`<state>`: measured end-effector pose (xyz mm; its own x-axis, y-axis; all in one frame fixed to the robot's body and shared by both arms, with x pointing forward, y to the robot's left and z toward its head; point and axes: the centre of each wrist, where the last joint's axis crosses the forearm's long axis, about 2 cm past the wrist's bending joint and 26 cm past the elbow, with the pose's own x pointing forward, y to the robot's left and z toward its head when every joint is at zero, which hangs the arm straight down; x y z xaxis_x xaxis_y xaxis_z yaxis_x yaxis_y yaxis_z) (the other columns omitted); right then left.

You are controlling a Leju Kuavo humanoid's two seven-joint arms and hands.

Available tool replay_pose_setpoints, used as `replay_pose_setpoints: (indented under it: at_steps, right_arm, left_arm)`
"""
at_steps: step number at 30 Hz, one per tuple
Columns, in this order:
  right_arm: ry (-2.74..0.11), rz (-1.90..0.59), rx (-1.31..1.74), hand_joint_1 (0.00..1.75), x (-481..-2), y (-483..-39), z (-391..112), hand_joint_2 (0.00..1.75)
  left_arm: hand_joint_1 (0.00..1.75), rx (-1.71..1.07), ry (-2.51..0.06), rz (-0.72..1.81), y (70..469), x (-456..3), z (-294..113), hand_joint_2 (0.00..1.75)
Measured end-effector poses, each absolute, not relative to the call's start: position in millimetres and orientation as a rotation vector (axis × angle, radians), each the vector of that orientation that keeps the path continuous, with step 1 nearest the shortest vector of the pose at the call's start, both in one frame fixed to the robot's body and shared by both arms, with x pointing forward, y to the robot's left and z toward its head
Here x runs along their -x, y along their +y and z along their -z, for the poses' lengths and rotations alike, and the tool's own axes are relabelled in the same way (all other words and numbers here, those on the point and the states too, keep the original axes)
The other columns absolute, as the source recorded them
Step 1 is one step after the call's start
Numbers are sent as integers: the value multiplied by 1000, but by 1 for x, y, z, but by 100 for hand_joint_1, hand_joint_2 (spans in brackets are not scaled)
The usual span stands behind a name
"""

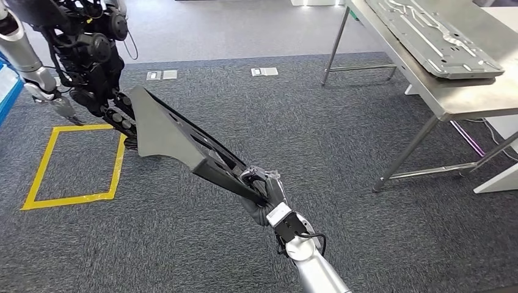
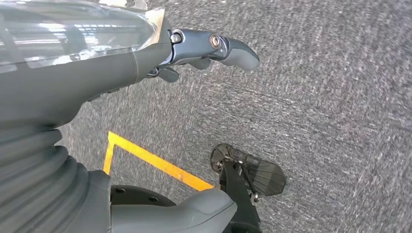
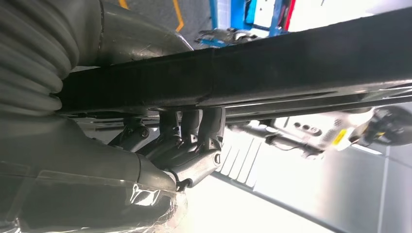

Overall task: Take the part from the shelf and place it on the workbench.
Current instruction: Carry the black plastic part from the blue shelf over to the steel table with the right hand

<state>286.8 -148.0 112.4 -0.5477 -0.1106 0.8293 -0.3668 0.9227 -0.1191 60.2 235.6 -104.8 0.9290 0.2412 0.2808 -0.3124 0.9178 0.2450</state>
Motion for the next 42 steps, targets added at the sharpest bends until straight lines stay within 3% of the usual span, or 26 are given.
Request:
replay_pose_setpoints:
  at_steps: [42]
  right_arm:
    - [-2110,-341,-334,175,-289,-146,-105,175]
  left_arm:
    - [0,-409,-299,-228,237,-62,104,175]
